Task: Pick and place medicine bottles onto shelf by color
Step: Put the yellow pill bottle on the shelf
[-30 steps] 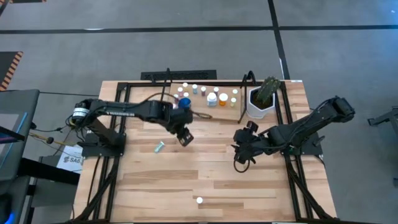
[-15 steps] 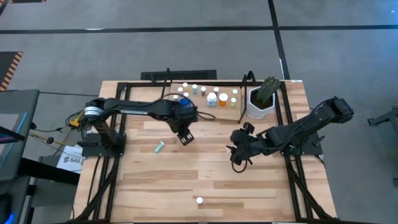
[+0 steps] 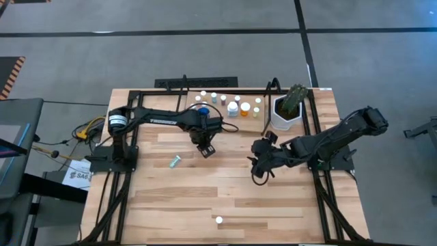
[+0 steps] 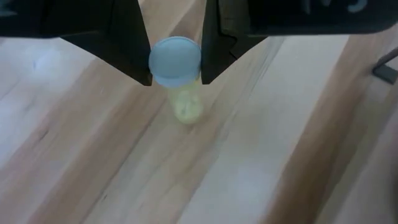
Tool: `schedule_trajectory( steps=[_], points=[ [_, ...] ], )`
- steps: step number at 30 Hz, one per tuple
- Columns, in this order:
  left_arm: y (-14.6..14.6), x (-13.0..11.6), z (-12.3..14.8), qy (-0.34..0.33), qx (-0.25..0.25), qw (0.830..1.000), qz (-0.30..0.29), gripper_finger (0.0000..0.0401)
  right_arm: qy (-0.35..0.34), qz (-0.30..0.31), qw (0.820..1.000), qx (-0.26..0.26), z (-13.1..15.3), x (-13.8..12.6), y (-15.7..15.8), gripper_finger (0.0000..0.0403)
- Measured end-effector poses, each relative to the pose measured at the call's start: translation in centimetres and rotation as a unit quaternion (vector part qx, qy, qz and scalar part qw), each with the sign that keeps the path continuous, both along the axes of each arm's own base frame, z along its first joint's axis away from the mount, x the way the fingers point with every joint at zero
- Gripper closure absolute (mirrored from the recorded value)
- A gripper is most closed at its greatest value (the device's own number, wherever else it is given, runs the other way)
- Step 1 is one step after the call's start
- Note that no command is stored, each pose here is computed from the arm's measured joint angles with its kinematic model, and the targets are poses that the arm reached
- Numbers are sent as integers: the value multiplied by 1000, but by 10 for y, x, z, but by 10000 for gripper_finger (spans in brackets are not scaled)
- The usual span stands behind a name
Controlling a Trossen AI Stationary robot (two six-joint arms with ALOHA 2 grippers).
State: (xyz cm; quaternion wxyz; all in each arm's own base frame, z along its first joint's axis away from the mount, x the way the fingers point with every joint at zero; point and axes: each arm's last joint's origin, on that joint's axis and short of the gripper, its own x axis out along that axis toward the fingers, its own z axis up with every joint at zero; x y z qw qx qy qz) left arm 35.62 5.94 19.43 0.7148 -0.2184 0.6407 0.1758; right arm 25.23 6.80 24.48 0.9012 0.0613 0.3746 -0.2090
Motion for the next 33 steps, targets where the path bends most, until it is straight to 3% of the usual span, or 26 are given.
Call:
schedule_trajectory(
  steps=[13,23,28,33],
  points=[
    [9,2,-4,0,20,1000,-8,292,-3,-19,1000,0,1,5,-15,143],
    [11,1,-6,8,36,999,-14,219,0,-11,1000,-3,1,5,-14,143],
    [11,-4,6,21,41,999,-26,193,1,-9,1000,-5,1,5,-14,143],
    [8,-8,29,78,89,992,-36,187,-1,-8,1000,-5,1,5,-14,143]
  ],
)
